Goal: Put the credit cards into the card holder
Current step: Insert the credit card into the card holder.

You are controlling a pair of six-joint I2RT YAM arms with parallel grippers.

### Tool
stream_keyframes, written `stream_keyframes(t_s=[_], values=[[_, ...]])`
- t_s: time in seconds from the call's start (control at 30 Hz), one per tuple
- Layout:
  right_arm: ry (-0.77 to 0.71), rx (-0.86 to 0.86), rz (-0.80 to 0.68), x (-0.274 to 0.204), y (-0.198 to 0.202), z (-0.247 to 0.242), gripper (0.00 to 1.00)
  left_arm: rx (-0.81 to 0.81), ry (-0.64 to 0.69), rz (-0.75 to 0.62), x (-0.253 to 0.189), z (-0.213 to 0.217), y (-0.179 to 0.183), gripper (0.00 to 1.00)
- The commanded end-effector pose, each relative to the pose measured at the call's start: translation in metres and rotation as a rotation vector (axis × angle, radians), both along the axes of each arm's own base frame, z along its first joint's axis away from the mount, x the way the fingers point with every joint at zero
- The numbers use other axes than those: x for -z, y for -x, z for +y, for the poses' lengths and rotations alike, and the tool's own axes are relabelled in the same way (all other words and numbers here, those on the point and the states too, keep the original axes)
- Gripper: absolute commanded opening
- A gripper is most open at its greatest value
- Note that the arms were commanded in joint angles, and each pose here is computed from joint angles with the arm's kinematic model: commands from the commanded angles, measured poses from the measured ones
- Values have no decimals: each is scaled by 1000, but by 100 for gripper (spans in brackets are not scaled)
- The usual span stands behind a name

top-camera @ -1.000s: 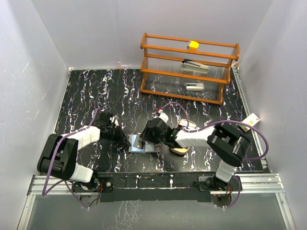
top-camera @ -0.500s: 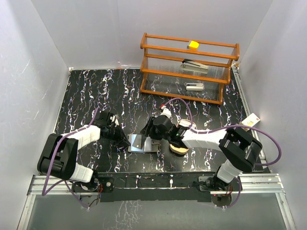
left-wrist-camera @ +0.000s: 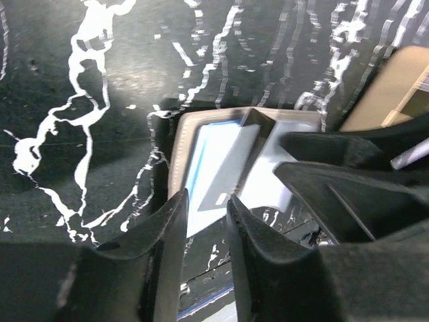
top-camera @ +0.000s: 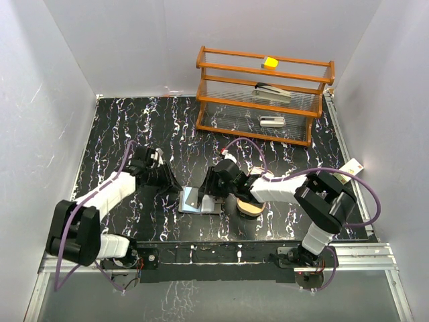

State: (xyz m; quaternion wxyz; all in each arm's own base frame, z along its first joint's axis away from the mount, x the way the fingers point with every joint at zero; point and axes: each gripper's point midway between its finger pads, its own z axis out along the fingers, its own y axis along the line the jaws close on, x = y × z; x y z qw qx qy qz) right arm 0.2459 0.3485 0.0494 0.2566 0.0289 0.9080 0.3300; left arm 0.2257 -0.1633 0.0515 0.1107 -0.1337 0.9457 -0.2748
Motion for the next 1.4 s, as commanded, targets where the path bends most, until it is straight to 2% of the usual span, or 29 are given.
stream_keyframes(t_s=[0.0,0.27,0.47,0.67,0.77,0.9,1.1,1.27,1.37], values=[[-51,-11,-36,-18,-9,12,45,-6,98,-53,-31,-13,-3,23],[-60,-4,-15,-10,-7,12,45,20,182,3,1,-24,12,2],[-69,-9,-9,-9,-10,16,46,22,159,50,36,-21,20,0],[-104,-9,-12,-12,-11,19,46,9,32,121,62,-3,30,0],[-124,-8,-19,-15,-13,19,44,9,19,136,65,-1,32,0],[-138,15,-26,-16,-16,13,35,8,11,147,67,0,32,0],[-119,22,-32,-13,-20,7,14,1,-2,155,68,1,32,0],[-105,19,-39,-10,-18,2,0,-2,-23,161,69,5,33,0],[-95,5,-49,-9,-17,-1,0,-8,-44,164,71,8,34,0]])
